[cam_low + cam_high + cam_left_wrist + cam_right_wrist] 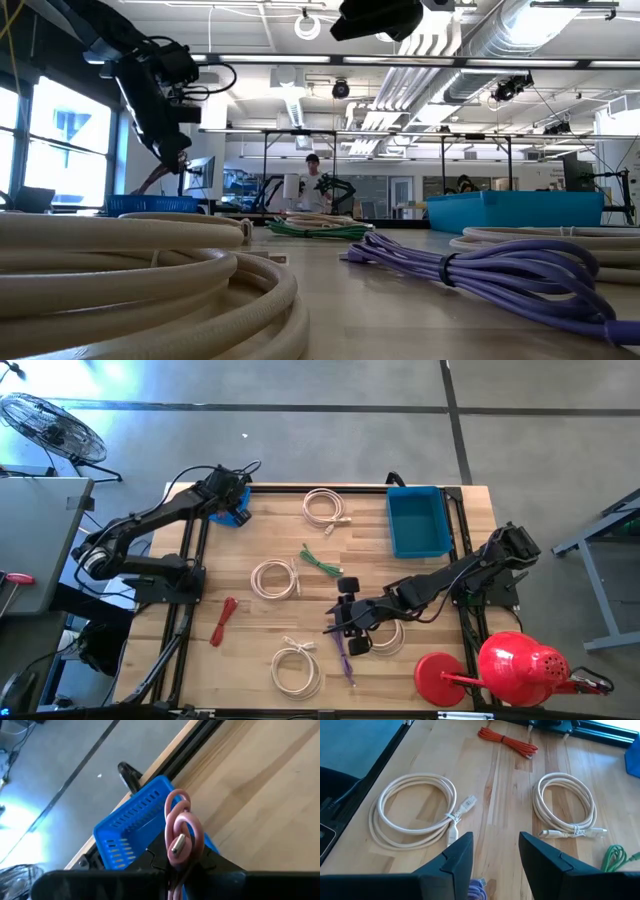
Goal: Pick & Place USB Port
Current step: Put the pink USB cable into the left blue bin
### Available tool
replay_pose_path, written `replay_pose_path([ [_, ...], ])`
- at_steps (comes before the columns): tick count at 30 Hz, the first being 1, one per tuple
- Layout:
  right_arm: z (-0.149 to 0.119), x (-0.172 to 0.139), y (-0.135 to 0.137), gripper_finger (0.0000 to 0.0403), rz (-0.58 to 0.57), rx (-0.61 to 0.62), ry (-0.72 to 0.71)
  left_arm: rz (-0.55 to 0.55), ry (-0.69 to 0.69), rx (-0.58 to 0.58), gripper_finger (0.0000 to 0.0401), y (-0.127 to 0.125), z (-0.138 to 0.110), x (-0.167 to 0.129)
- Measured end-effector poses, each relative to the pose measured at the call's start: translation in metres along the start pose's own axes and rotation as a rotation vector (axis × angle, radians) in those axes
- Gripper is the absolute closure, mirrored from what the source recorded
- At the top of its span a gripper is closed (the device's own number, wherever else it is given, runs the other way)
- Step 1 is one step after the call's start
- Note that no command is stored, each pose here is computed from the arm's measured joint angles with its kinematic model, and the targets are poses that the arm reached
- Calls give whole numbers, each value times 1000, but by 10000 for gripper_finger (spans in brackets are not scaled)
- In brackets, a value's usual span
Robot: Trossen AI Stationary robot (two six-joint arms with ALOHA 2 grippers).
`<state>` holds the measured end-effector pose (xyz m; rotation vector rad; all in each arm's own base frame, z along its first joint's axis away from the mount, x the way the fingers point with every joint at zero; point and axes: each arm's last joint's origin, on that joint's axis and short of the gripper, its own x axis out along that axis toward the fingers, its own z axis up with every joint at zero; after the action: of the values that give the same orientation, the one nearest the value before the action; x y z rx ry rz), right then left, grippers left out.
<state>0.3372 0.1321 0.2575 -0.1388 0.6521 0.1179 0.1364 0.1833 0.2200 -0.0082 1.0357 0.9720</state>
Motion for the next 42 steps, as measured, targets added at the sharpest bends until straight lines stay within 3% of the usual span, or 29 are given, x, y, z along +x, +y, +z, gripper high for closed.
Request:
replay_pose_path([
  [7, -1, 0, 0, 252, -1, 3, 6, 104, 103, 50, 383, 1, -7, 2],
  [19, 0, 0, 0, 253, -1, 3, 4, 66, 118, 61, 382, -1, -9, 2],
  [36, 0, 0, 1, 252, 12, 1, 5, 58, 132, 64, 350, -1, -11, 2],
  [42, 0, 0, 1, 253, 12, 0, 5, 49, 146, 118, 349, -4, -15, 4],
])
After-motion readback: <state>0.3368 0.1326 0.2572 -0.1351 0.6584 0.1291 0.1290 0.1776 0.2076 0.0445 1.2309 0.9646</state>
